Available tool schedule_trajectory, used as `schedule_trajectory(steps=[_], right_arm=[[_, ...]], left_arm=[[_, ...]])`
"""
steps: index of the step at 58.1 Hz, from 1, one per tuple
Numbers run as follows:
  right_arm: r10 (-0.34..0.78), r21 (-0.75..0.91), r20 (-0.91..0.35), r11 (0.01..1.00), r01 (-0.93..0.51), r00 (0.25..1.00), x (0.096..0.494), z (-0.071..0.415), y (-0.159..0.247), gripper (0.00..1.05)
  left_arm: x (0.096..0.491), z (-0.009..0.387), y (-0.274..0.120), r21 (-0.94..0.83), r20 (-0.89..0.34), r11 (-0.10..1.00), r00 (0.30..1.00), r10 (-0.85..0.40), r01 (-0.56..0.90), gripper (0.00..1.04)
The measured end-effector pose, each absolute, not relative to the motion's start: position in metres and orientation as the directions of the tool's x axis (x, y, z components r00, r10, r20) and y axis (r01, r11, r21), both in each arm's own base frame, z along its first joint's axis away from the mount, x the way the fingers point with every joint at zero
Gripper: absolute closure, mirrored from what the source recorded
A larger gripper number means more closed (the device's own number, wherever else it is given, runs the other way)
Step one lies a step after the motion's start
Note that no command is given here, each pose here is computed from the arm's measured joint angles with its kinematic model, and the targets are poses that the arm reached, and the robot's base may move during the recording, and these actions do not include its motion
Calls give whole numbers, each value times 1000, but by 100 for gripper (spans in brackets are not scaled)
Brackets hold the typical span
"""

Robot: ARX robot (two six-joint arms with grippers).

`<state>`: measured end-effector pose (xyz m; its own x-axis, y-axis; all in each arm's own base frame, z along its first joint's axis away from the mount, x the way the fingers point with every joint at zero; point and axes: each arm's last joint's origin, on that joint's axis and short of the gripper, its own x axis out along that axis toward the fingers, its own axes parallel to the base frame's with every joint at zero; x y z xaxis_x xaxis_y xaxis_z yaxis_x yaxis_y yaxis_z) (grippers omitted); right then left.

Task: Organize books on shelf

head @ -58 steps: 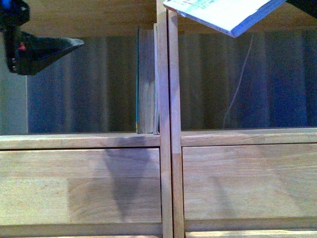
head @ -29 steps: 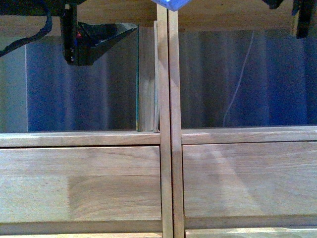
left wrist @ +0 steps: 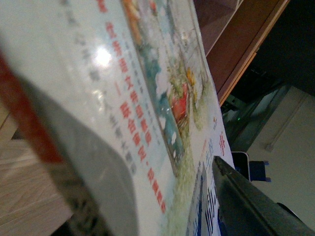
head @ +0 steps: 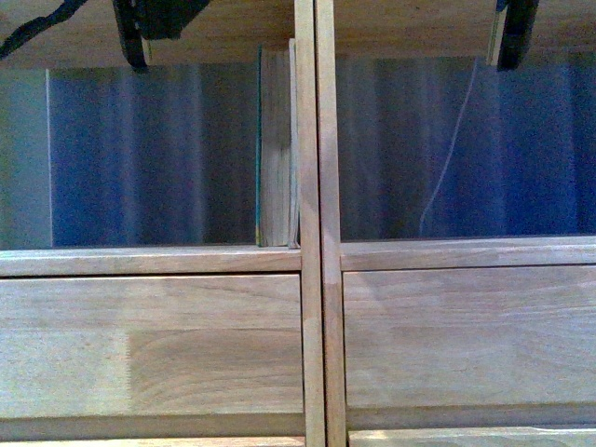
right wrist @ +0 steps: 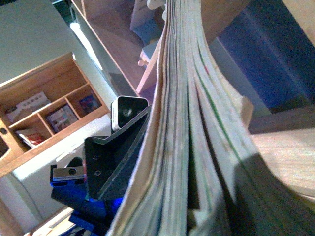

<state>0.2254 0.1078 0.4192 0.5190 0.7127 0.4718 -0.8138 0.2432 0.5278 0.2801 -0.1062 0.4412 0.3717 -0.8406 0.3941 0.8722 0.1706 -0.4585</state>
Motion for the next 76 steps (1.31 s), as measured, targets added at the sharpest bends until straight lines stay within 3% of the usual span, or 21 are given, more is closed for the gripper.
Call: schedule_trajectory(steps=[14, 17, 27, 33, 40, 52, 61, 71, 76], right_arm=[[761, 560, 472, 133, -818, 446, 223, 418, 108, 97], [767, 554, 471, 128, -823, 436, 222, 416, 109, 96], [784, 546, 464, 115, -830, 413, 218, 414, 111, 71], [800, 537, 447, 119, -835, 401, 213, 409, 104, 50], [803, 518, 432, 151, -842, 410, 207, 404, 90, 33], [773, 477, 404, 279, -834, 489, 197, 392, 46, 6], [677, 477, 368, 451, -754, 637, 196, 382, 5, 7], [497, 436, 297, 689, -579, 815, 188, 371, -27, 7], [389, 334, 275, 819, -467, 879, 179, 367, -34, 7]], left_arm=[[273, 442, -102, -409, 421, 139, 321, -848, 902, 93], [271, 443, -102, -406, 425, 130, 313, -850, 904, 97], [268, 445, -99, -394, 432, 130, 308, -848, 910, 98], [263, 444, -91, -404, 436, 158, 342, -833, 901, 98], [256, 445, -75, -403, 441, 223, 402, -803, 888, 98], [266, 437, -43, -395, 385, 482, 617, -686, 782, 98], [288, 411, -23, -351, 284, 684, 768, -574, 640, 98], [318, 398, -7, -215, 249, 830, 850, -464, 515, 98], [336, 398, -5, -107, 274, 893, 876, -396, 437, 98]])
